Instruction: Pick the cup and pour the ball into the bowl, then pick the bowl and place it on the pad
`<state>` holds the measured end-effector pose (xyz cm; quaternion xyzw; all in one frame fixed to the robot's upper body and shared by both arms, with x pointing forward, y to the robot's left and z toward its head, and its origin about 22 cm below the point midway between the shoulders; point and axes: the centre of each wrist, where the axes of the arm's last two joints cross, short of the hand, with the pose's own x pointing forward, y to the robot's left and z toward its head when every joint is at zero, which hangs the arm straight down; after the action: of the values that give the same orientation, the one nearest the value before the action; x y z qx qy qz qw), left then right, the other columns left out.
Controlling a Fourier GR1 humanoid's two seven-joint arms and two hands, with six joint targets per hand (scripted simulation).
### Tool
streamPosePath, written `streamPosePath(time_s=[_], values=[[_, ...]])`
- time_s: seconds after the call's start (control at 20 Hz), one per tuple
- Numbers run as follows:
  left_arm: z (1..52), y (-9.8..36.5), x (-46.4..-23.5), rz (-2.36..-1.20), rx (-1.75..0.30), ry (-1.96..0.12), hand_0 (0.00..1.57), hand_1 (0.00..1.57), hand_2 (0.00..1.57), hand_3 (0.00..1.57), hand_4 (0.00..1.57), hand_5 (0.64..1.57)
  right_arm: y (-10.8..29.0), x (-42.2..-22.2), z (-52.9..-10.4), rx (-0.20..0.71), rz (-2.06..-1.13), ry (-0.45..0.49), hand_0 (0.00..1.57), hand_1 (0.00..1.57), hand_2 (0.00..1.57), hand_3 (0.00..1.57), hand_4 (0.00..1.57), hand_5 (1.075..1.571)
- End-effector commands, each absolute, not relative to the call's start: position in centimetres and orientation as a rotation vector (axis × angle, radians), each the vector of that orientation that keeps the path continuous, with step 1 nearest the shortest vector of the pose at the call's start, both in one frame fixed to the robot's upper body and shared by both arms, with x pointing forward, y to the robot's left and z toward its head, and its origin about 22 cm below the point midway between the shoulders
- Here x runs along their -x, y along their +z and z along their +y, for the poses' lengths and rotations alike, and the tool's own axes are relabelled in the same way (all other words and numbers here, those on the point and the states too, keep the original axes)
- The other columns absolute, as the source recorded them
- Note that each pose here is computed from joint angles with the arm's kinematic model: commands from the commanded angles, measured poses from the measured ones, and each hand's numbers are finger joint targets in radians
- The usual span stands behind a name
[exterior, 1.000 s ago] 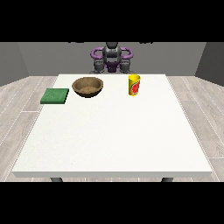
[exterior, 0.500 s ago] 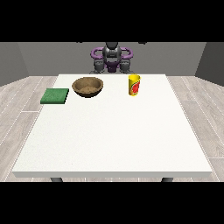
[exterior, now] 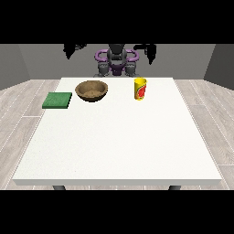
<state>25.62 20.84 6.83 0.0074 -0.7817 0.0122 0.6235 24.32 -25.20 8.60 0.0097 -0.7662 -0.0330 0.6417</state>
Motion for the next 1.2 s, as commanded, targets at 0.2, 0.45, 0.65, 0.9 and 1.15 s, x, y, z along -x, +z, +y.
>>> streamPosePath(time_s=[0.2,0.45,0.65,0.9,1.15], values=[[23.0,0.7,-27.0,-1.886,-0.100,-0.024,0.00,0.00,0.00,0.00,0.36,1.483,9.1,-25.8,-29.4,-0.068,-1.905,-0.066,0.00,0.00,0.00,0.00,0.68,1.551],[22.4,-2.7,-28.5,-1.809,-0.054,-0.048,0.00,0.00,0.00,0.00,0.00,1.451,6.2,-26.2,-30.1,-0.019,-1.810,-0.069,0.00,0.00,0.00,0.00,0.67,1.559],[22.9,-4.4,-29.7,-1.800,-0.061,-0.044,0.00,0.00,0.00,0.00,0.11,1.436,5.8,-26.7,-31.9,-0.013,-1.796,-0.073,0.00,0.00,0.00,0.00,0.66,1.559],[25.5,-6.6,-30.0,-1.780,-0.082,-0.036,0.00,0.00,0.00,0.00,0.20,1.420,6.1,-26.6,-32.9,-0.040,-1.816,-0.068,0.00,0.00,0.00,0.00,0.68,1.563],[22.2,-8.2,-30.9,-1.723,-0.083,-0.015,0.00,0.00,0.00,0.00,0.36,1.464,4.5,-26.8,-32.4,-0.014,-1.756,-0.048,0.00,0.00,0.00,0.00,0.67,1.564]])
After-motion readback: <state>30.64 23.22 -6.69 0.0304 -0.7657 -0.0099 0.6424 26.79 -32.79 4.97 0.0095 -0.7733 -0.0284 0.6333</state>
